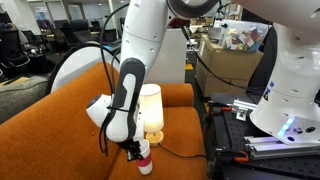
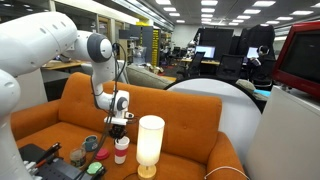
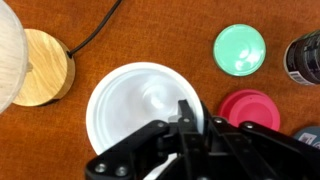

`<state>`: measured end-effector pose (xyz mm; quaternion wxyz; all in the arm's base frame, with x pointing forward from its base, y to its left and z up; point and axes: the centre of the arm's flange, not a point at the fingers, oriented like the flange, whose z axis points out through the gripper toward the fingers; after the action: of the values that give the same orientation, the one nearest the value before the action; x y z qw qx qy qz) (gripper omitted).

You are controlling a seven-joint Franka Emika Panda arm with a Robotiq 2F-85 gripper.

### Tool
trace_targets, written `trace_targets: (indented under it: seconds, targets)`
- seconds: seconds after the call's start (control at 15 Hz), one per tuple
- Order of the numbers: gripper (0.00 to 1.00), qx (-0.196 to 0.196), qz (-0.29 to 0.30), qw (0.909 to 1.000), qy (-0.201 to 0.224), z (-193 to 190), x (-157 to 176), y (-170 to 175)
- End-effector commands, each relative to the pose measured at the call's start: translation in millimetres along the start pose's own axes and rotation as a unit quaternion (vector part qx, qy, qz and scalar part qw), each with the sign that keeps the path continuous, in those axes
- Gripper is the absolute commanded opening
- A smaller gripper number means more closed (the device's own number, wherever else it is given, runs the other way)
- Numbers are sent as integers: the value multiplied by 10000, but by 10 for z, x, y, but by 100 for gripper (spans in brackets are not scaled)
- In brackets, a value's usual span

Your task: Move the white and pink cup backward slightly

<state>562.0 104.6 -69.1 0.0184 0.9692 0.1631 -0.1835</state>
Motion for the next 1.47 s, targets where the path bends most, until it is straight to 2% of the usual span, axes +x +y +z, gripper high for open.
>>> trace_targets:
  seconds: [0.0,0.47,1.4]
  targets:
    - [3,-334,-371,9987,-140,-70,-215,-98]
    - [3,-592,-752,9953,-125,-54,-506,-227]
    - [3,-486,-1280,9900,-331,171,-614,-539]
